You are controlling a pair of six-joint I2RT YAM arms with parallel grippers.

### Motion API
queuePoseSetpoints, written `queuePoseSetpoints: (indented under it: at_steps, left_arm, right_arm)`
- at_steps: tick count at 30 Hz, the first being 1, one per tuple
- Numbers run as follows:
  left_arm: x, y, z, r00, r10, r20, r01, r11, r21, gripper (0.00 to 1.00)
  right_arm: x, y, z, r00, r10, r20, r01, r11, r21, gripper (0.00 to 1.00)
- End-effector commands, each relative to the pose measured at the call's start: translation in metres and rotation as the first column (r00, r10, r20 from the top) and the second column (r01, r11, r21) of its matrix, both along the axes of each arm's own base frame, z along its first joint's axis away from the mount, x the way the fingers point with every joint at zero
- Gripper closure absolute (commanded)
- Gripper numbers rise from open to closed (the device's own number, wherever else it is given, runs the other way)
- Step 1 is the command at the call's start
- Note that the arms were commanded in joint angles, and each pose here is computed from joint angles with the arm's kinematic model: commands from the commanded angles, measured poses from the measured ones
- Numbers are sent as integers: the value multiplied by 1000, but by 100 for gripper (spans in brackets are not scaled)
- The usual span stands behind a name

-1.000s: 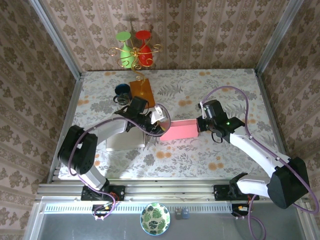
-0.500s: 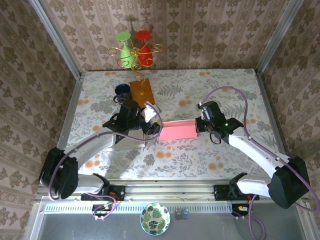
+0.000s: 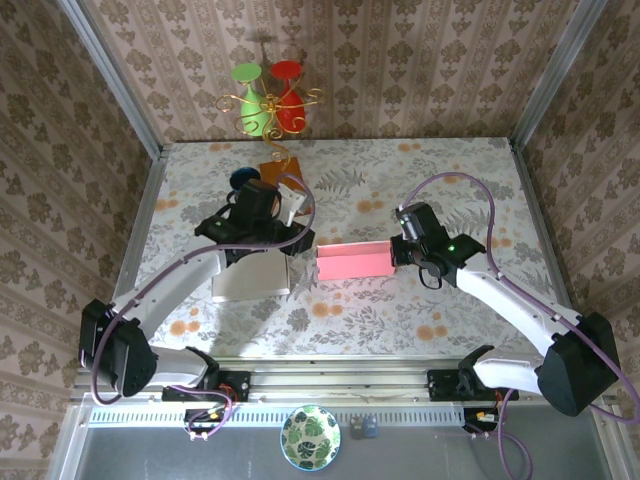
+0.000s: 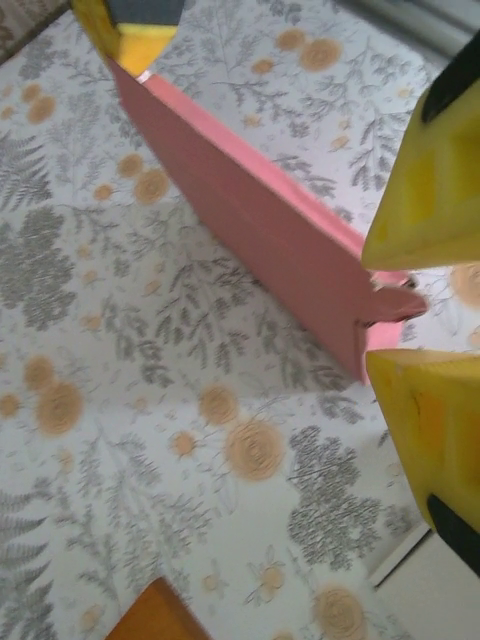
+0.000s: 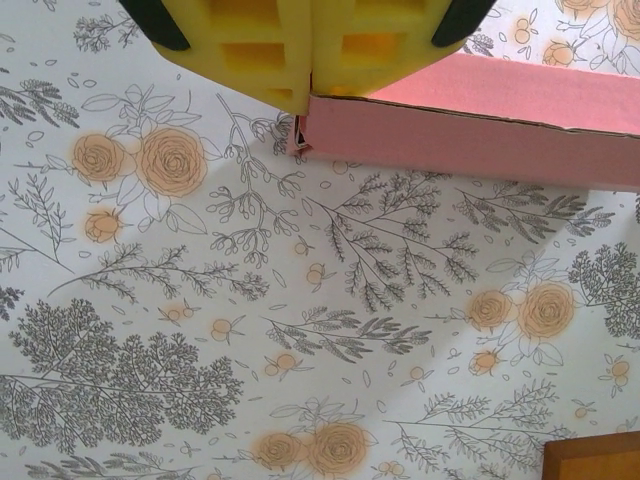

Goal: Fold the paper box

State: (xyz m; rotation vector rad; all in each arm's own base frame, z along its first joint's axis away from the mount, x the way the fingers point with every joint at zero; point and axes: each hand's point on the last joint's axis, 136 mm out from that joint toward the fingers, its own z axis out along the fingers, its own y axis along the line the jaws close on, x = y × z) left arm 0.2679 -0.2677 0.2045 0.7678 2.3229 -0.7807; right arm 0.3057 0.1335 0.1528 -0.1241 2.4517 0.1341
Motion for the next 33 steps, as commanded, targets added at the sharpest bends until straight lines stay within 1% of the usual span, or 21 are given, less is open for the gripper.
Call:
queuePoseSetpoints:
  at_steps: [1,3,7,10,15,21,28,33]
  left_arm:
    - [-20,8,-6,991,47,-127,-39,997,61,72]
    - [-23,7,-8,989,45,-143,-32,995,91,72]
    - [-24,-3,-11,993,22,-120,-6,991,135,69]
    - [-19,-4,-15,992,46,-121,-26,986,163,69]
    - [-12,-1,-17,995,57,-86,-37,976,216,70]
    - [-10,-10,-16,997,24,-76,-8,978,208,73]
    - [-9,-13,-23,997,14,-78,6,970,245,73]
    - [-6,-12,-24,998,5,-63,12,963,270,78]
  right_arm:
    - [-12,-7,-14,997,-24,-77,20,999,-49,100]
    - [-13,-8,-15,996,-27,-82,23,999,-50,100]
    - [-13,-7,-14,996,-25,-80,21,999,-47,100]
    - [-13,-6,-14,996,-22,-82,18,999,-47,100]
    - [-13,-7,-14,996,-24,-83,20,999,-50,100]
    - [-12,-6,-16,996,-21,-86,16,998,-54,100]
    - [-11,-5,-15,996,-20,-87,16,998,-53,100]
    - [-11,-5,-17,996,-21,-90,16,998,-53,100]
